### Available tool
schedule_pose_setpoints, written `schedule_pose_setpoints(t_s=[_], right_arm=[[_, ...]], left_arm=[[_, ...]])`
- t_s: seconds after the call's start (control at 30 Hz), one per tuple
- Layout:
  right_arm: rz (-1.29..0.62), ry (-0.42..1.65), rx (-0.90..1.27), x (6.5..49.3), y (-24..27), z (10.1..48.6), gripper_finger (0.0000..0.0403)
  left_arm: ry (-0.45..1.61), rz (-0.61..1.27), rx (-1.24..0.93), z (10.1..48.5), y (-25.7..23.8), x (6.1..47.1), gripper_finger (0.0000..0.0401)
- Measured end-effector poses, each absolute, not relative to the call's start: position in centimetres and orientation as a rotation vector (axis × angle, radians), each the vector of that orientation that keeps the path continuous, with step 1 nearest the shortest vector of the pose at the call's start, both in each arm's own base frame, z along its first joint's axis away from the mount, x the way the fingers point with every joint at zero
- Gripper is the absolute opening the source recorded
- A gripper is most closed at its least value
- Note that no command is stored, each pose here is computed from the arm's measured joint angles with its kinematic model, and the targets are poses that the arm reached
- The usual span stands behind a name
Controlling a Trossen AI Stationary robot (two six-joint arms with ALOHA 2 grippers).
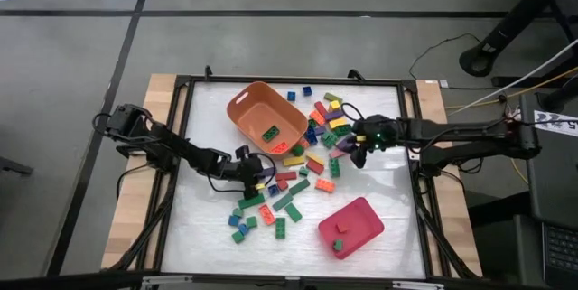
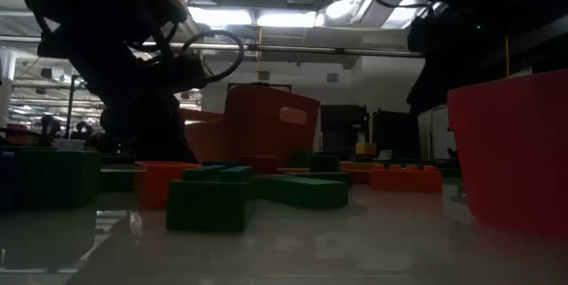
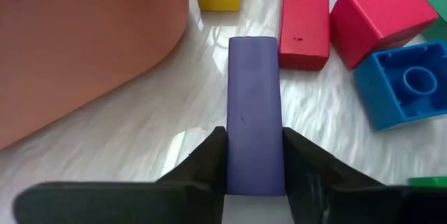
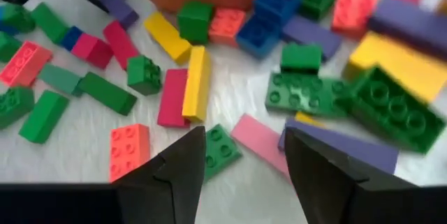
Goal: Sort blocks by size
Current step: Put the large dark blue block into the orange bin
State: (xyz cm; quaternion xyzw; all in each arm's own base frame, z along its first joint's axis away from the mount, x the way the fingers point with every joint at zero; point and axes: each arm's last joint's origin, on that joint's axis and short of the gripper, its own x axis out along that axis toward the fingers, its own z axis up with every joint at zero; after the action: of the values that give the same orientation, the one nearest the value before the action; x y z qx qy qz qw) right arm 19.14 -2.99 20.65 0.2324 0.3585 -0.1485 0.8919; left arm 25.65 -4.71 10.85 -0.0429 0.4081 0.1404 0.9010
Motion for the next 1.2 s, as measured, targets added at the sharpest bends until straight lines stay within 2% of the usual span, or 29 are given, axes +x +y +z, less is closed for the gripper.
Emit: schedule_pose_setpoints(t_s=[0.23, 0.57, 0.73, 0.93, 1.2], right_arm=[[-0.381, 0.761, 0.636, 18.7, -2.9, 19.5, 0.0193], [-0.436, 0.760, 0.749, 18.4, -2.9, 18.8, 0.0193], [-0.452, 0.752, 0.786, 18.4, -2.9, 18.8, 0.0193], [-0.477, 0.741, 0.843, 18.4, -2.9, 18.8, 0.0193], [-0.504, 0.728, 0.906, 18.4, -2.9, 18.8, 0.0193]], left_arm=[[0.825, 0.267, -0.107, 12.1, -4.7, 25.6, 0.0086], [0.612, 0.191, -0.199, 17.5, -4.7, 24.9, 0.0094], [0.481, 0.172, -0.166, 20.6, -4.0, 23.8, 0.0092], [0.373, 0.374, -0.081, 22.7, -1.4, 22.9, 0.0102], [0.431, 0.535, 0.005, 21.9, 2.2, 23.3, 0.0110]])
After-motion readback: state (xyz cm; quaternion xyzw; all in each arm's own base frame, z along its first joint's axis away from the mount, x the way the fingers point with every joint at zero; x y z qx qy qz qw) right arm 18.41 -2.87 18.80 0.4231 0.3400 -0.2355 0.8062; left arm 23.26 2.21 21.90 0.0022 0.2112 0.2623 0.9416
